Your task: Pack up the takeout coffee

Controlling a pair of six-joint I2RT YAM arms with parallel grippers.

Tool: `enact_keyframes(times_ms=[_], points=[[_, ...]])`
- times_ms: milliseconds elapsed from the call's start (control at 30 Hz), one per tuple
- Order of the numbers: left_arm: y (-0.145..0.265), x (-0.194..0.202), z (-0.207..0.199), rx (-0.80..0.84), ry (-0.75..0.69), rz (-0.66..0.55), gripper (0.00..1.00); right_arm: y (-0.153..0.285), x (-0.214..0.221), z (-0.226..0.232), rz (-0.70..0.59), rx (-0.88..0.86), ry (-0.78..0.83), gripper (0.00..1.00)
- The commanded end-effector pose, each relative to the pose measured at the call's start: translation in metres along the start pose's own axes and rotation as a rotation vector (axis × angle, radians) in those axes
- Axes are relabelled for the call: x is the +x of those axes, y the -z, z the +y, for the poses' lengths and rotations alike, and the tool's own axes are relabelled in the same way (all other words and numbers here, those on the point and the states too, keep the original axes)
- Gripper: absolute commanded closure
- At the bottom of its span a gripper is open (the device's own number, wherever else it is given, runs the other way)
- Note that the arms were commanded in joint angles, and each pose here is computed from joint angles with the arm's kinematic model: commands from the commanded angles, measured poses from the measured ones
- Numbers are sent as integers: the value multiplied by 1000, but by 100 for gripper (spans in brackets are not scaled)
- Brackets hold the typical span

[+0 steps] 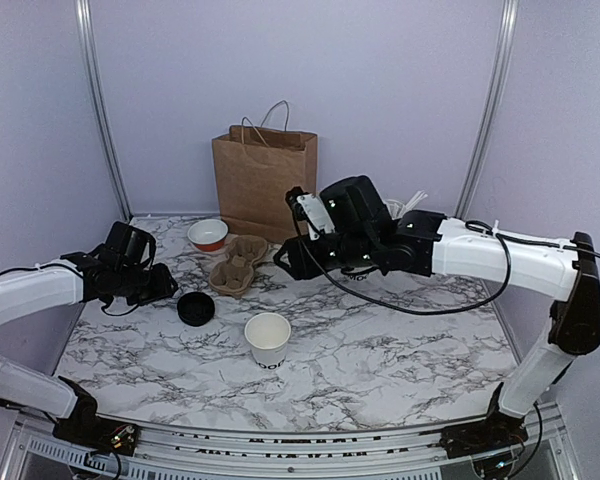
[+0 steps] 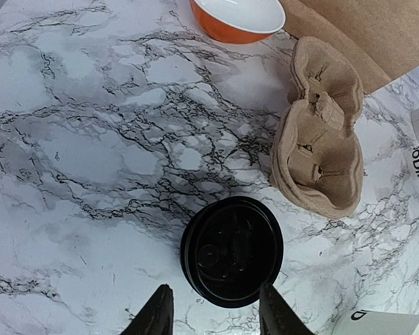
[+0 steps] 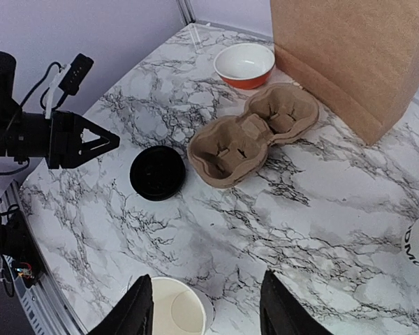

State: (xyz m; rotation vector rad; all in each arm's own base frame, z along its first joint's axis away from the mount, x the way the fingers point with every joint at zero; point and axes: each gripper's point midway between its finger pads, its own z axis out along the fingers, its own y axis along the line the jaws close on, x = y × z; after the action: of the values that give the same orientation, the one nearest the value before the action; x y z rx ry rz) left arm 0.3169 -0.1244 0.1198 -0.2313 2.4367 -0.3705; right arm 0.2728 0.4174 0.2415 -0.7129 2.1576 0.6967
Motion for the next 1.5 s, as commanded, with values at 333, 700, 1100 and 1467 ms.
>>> enact_keyframes(times_ms=[333, 700, 1100, 1467], points=[[-41, 28, 11, -113, -62, 143, 62, 35, -52, -45, -273, -61, -143, 47], [-57, 26, 7, -169, -101, 149, 65, 31, -38, -49, -254, -59, -148, 47], [-63, 32, 11, -199, -119, 163, 67, 31, -35, -49, -248, -60, -155, 47], [-68, 29, 8, -198, -127, 161, 70, 31, -34, -51, -248, -56, -162, 47]])
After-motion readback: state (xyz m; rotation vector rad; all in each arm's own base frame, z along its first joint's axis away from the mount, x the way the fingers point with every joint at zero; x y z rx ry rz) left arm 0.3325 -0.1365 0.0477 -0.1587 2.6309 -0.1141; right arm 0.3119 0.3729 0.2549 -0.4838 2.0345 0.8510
